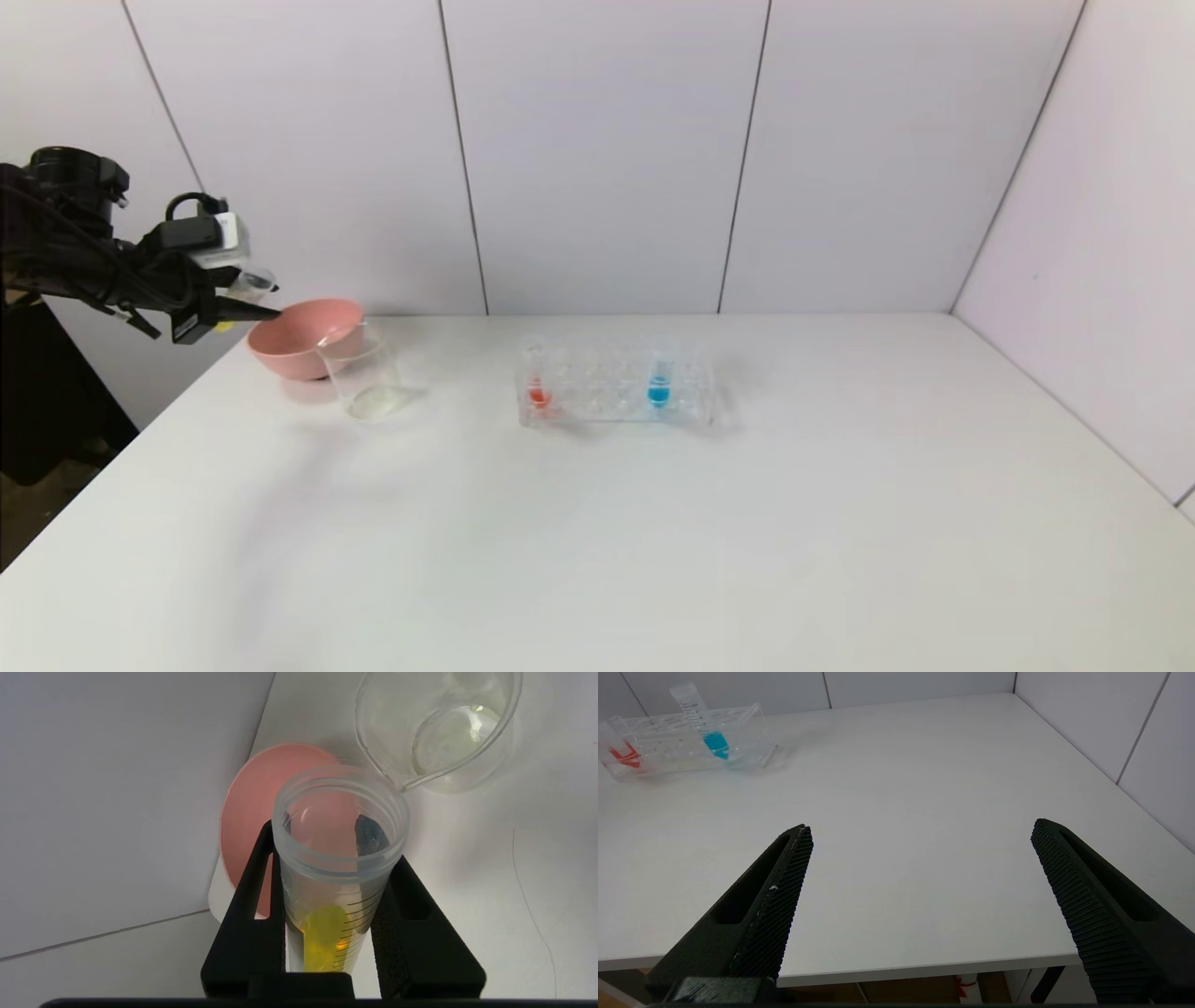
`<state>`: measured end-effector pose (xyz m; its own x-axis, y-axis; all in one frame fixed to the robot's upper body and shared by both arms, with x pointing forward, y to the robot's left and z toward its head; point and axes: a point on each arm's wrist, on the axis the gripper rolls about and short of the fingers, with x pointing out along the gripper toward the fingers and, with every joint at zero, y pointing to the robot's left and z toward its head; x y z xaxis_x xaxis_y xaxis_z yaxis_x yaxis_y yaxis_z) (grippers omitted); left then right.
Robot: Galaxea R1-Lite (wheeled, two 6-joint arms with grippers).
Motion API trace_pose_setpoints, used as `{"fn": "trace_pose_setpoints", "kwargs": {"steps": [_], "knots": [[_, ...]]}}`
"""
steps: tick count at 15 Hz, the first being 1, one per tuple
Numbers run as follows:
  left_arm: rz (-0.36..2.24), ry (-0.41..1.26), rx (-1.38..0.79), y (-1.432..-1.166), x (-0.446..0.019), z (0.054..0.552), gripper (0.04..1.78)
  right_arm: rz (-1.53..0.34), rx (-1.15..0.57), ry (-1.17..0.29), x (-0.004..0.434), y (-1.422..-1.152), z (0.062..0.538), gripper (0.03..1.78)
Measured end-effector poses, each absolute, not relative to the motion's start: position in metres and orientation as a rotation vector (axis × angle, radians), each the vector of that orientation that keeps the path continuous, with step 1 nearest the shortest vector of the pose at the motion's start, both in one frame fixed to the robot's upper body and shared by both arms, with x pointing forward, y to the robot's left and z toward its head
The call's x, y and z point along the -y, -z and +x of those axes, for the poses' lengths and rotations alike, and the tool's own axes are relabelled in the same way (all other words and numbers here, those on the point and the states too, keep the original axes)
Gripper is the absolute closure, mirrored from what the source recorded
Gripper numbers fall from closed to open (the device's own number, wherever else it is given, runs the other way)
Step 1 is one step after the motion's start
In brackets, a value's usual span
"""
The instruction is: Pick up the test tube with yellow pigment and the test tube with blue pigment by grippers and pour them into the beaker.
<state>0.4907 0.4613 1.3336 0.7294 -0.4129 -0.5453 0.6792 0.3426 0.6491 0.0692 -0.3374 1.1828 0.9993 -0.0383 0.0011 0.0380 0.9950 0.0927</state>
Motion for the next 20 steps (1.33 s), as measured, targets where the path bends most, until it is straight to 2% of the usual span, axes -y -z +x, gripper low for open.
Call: {"fn": "trace_pose_setpoints", "kwargs": {"steps": [15, 20], "knots": [[1.191, 0.684, -0.391, -1.331, -0.433, 0.505, 1.30, 0.093, 0.003, 0.038, 0.337, -1.183, 0.069, 0.10], [1.328, 0.703, -0.380, -1.332, -0.422, 0.508, 1.30, 0.093, 0.003, 0.038, 0.337, -1.183, 0.069, 0.10]]}}
